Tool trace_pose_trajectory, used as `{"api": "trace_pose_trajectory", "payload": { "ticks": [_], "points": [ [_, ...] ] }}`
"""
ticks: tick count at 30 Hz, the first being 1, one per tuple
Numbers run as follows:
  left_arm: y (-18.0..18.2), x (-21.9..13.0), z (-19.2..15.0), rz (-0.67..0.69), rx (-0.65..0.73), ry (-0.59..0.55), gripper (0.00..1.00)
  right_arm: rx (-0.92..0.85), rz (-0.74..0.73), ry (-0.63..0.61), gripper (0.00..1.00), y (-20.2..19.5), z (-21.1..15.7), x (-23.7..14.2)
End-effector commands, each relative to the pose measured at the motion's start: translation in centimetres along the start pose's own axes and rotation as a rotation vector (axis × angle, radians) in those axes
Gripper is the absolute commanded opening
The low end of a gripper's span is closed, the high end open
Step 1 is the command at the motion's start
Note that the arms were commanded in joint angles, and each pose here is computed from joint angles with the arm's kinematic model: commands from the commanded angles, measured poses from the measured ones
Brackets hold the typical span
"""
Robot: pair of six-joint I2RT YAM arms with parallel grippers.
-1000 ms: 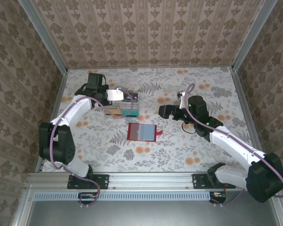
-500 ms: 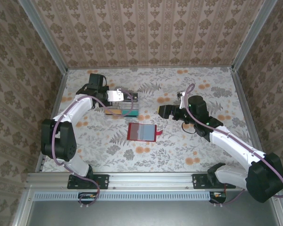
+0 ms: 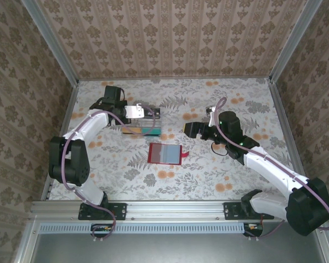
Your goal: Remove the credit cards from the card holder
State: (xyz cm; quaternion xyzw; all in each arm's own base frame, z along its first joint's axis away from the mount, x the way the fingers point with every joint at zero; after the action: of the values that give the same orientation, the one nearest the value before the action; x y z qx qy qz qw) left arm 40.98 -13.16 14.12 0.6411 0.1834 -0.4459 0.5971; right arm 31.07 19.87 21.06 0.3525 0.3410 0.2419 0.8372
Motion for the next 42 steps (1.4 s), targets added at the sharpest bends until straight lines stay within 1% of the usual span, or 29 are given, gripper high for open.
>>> {"api": "trace_pose_trajectory", "payload": {
  "ticks": [1,2,4,7,9,16,19,23,26,27,34,42],
  "points": [
    [0.4,0.3,-0.1,-0.008,0.000,-0.016,0.00,0.014,0.014,0.003,1.00,0.4,0.1,-0.1],
    [0.6,0.3,-0.1,-0.008,-0.002,-0.018,0.01,0.015,0.014,0.004,1.00,0.4,0.1,-0.1],
    [0.7,0.4,-0.1,-0.007,-0.001,-0.015,0.09,0.015,0.016,0.004,1.00,0.4,0.1,-0.1],
    [0.9,0.6,-0.2,-0.002,-0.002,-0.009,0.12,0.015,0.016,0.007,1.00,0.4,0.1,-0.1],
    [1.0,0.6,-0.1,0.002,-0.008,-0.009,0.17,0.018,0.016,0.008,1.00,0.4,0.1,-0.1],
    [1.8,0.8,-0.5,0.023,-0.019,0.009,0.17,0.023,0.016,0.012,1.00,0.3,0.0,0.0],
    [1.9,0.7,-0.3,0.024,-0.024,0.003,0.16,0.023,0.016,0.013,1.00,0.3,0.0,0.0],
    [1.8,0.7,-0.2,0.017,-0.018,-0.004,0.11,0.023,0.013,0.013,1.00,0.2,-0.1,0.0],
    [1.2,0.7,-0.1,-0.001,-0.003,-0.011,0.04,0.024,0.010,0.012,1.00,0.1,-0.1,0.0],
    [0.9,0.7,0.0,-0.008,0.003,-0.016,0.00,0.023,0.013,0.012,1.00,0.2,-0.1,0.0],
    [0.5,-0.4,0.4,0.005,0.024,-0.014,0.00,0.024,0.012,0.010,1.00,0.1,-0.1,0.1],
    [1.6,-3.7,1.8,0.048,0.062,0.019,0.00,0.033,0.021,0.013,1.00,0.1,-0.3,0.0]
  ]
}}
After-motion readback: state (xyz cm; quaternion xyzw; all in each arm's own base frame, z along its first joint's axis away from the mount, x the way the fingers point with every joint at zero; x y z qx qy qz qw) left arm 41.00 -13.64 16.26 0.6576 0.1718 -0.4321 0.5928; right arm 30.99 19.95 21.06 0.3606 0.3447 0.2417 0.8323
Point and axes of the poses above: each hand's point on the last joint's axis, 136 mm out from that joint toward the fingers, its own x axis out along the fingers, its own y axis along the line the jaws close on, z = x × y, the point moved 1 cm from there along -x, back along the fingers, and after that the axes turned 15 degrees about x, right-handed, at the moved point
